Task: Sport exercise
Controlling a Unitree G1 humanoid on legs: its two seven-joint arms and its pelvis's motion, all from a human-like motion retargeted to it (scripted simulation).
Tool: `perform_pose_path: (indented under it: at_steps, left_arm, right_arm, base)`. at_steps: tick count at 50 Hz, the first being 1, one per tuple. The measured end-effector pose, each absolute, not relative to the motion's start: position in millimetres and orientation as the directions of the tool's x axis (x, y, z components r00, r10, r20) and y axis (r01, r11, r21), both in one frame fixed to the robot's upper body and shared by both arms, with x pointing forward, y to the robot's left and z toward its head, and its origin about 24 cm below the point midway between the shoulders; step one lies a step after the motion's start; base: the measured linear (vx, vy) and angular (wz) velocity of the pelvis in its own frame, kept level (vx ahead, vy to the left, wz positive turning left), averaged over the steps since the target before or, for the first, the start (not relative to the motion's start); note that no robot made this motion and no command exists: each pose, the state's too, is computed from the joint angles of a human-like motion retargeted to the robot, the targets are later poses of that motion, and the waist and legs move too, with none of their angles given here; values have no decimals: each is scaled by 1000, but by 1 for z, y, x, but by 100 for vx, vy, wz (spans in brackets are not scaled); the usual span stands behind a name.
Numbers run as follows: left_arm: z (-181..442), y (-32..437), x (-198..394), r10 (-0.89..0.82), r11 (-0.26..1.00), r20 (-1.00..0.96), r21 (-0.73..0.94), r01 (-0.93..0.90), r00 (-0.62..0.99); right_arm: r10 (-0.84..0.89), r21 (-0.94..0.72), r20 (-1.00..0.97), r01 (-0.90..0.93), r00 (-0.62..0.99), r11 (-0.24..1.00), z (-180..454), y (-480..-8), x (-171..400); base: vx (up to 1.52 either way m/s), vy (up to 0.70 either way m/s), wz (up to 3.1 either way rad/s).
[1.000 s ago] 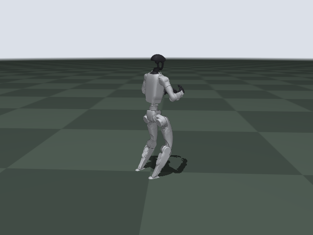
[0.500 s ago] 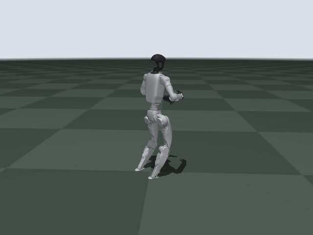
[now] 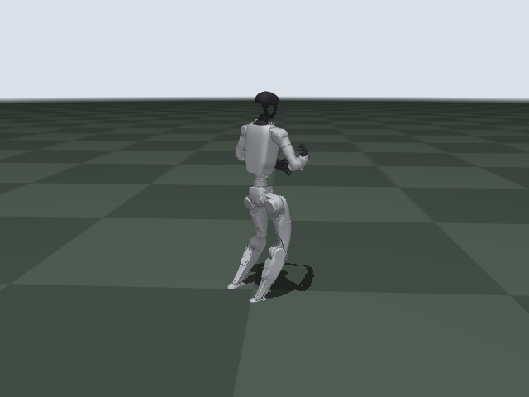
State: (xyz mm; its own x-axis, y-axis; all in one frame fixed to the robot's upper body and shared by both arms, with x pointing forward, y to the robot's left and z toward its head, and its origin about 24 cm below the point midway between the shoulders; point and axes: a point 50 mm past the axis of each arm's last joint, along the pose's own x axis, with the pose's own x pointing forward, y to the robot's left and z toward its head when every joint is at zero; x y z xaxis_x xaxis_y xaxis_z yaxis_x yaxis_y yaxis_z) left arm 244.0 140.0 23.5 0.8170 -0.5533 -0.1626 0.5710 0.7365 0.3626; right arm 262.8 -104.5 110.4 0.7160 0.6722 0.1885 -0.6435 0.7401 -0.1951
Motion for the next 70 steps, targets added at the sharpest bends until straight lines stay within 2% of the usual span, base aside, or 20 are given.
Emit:
perform_pose_path:
  at_steps: [15, 30, 52, 70]
  left_arm:
    - [113, 100, 275, -644, 742, 200, 398, 540, 738]
    - [149, 91, 275, -608, 782, 372, 432, 449, 701]
    - [169, 88, 249, -605, 771, 494, 559, 304, 625]
    - [168, 74, 255, -615, 738, 467, 625, 254, 635]
  right_arm:
    - [652, -138, 294, -644, 699, 753, 136, -97, 274]
    - [588, -200, 389, -558, 709, 805, 147, -95, 254]
    - [516, -327, 562, -399, 647, 857, 172, -97, 221]
    - [607, -497, 536, -361, 587, 789, 182, -88, 221]
  base:
    - [0, 1, -1]
    - [1, 11, 0]
    - [1, 13, 9]
    - [5, 4, 52]
